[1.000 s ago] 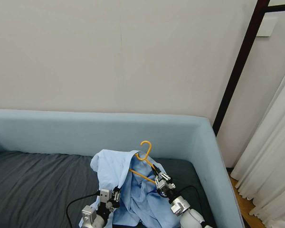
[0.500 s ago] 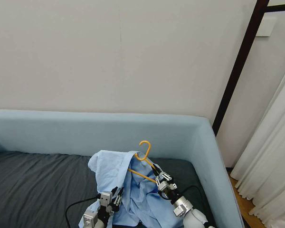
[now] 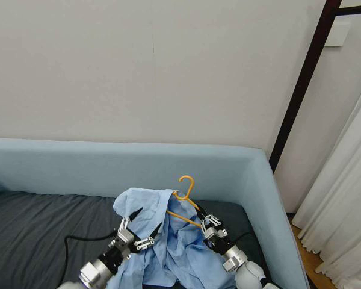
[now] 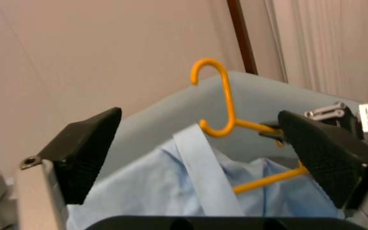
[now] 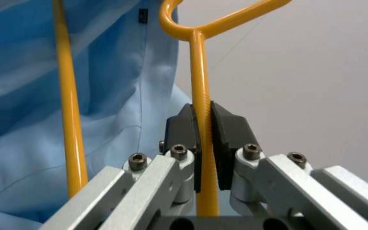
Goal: Pick up the clothes from the sofa and hang them on the clothes hanger.
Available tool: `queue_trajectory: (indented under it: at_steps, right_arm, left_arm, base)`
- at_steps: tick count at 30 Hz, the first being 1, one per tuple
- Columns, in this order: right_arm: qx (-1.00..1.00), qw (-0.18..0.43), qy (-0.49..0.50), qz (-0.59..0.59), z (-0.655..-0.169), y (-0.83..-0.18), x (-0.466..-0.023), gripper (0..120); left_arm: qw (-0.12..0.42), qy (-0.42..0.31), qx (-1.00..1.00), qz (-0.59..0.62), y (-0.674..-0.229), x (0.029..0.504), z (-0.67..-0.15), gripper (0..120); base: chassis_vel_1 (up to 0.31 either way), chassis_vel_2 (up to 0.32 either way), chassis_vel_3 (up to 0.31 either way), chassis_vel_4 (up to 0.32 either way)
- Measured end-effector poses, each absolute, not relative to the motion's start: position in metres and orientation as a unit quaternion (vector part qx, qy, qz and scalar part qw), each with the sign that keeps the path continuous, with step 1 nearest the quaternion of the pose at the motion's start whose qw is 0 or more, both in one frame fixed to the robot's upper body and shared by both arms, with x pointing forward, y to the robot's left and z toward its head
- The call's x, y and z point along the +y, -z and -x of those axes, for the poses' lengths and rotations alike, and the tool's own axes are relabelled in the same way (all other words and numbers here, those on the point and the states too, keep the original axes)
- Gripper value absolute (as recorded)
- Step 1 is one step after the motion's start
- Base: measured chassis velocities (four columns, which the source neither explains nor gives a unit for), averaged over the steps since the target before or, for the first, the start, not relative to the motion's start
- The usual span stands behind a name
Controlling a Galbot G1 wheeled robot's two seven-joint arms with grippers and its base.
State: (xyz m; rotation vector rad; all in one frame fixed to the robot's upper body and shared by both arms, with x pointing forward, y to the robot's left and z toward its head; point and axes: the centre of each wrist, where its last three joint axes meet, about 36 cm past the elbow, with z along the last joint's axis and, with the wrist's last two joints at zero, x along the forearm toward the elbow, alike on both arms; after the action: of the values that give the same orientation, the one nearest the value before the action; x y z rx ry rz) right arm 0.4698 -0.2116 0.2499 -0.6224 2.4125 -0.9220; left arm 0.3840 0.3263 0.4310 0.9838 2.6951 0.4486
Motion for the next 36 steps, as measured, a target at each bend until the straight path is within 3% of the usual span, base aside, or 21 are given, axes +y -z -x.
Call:
queue_trajectory:
  at_steps: [6,13,16,20,24,36]
  right_arm:
    - [0.882,0.242,0.336,0.227,-0.469,-0.251,-0.211,5]
    - [0.877,0.250,0.339,0.230,-0.471,-0.252,-0.208,5]
    - [0.877,0.255,0.338,0.229,-0.468,-0.254,-0.206,5]
    - [0.870,0.267,0.347,0.224,-0.465,-0.259,-0.211,5]
    - [0.870,0.267,0.351,0.220,-0.463,-0.259,-0.217,5]
    - [0.867,0.273,0.354,0.221,-0.465,-0.262,-0.221,5]
  left_arm:
    - [0.122,-0.172,0.908,-0.363,-0.479,0.357,-0.436,100]
    - [0.069,-0.192,0.886,-0.415,-0.522,0.392,-0.491,100]
    - [0.046,-0.200,0.871,-0.446,-0.519,0.389,-0.508,100]
    - [0.026,-0.228,0.795,-0.561,-0.543,0.371,-0.584,100]
    - [-0.011,-0.241,0.756,-0.608,-0.547,0.351,-0.619,100]
    - [-0.075,-0.264,0.717,-0.641,-0.548,0.361,-0.642,100]
  base:
    - [0.000,0.000,0.000,0.000]
    - [0.000,0.000,0.000,0.000]
    - [0.000,0.000,0.000,0.000]
    - [0.000,0.000,0.000,0.000]
    - [0.000,0.000,0.000,0.000]
    - [0.000,0.000,0.000,0.000]
